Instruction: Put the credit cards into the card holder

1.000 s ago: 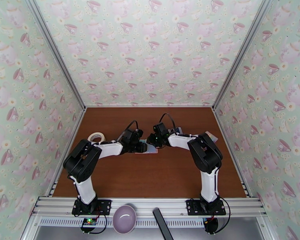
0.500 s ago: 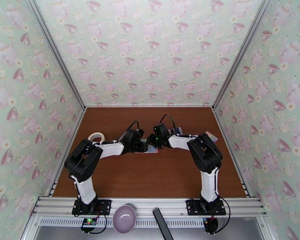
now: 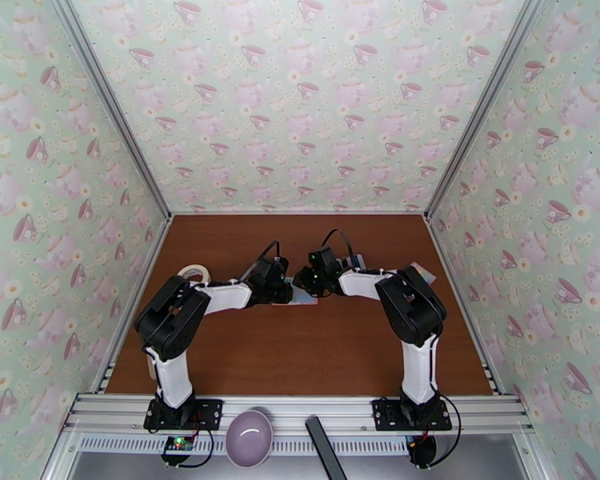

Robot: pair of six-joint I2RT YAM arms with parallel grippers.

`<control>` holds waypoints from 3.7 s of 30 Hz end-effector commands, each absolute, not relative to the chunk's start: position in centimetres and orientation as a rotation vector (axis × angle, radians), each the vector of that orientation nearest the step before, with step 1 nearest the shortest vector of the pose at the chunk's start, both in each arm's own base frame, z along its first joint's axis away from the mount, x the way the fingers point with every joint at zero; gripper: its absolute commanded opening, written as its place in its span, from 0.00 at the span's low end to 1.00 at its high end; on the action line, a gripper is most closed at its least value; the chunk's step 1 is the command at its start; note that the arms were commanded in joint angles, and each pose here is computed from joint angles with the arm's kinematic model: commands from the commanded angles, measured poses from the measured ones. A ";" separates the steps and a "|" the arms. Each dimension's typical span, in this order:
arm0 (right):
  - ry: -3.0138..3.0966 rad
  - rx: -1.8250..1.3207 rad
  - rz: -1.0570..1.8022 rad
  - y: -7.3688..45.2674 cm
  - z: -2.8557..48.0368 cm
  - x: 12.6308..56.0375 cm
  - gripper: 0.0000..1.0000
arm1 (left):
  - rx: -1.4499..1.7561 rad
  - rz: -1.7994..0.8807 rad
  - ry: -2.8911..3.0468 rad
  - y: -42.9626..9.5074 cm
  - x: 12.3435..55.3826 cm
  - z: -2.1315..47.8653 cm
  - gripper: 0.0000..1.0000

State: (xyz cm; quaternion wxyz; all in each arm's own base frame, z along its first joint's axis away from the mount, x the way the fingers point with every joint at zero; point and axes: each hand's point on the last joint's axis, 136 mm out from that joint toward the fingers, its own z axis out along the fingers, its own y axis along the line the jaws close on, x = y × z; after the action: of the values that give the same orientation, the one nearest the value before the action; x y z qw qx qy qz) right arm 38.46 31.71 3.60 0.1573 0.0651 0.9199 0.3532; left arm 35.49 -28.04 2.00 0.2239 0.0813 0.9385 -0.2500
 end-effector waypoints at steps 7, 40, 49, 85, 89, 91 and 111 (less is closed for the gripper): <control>2.583 0.164 0.968 30.1 7.6 38.3 0.33 | 0.174 -0.495 2.831 -24.5 31.3 -5.2 0.07; 2.702 0.153 0.955 30.6 2.5 36.2 0.38 | 0.157 -0.571 2.811 -25.2 31.5 -4.2 0.08; 2.682 0.129 0.986 31.9 3.7 37.0 0.38 | 0.162 -0.579 2.810 -25.3 31.4 -4.0 0.08; 2.602 0.092 1.206 36.3 7.5 37.4 0.39 | 0.131 -0.636 2.647 -23.9 32.7 4.9 0.33; 2.592 0.085 1.252 37.3 8.0 37.2 0.39 | 0.116 -0.625 2.609 -22.8 32.3 6.8 0.34; 2.593 0.075 1.265 37.9 7.9 37.0 0.39 | 0.108 -0.622 2.594 -22.3 32.1 7.6 0.34; 2.693 0.143 1.289 39.9 3.0 36.0 0.39 | 0.084 -0.790 2.615 -23.7 31.4 4.5 0.35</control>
State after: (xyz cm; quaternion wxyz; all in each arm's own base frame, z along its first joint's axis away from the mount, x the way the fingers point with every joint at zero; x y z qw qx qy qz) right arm 35.99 39.48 4.20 0.0872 0.0388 0.8952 0.4352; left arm 31.72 -22.94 5.61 0.2162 0.0341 0.9402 -0.2610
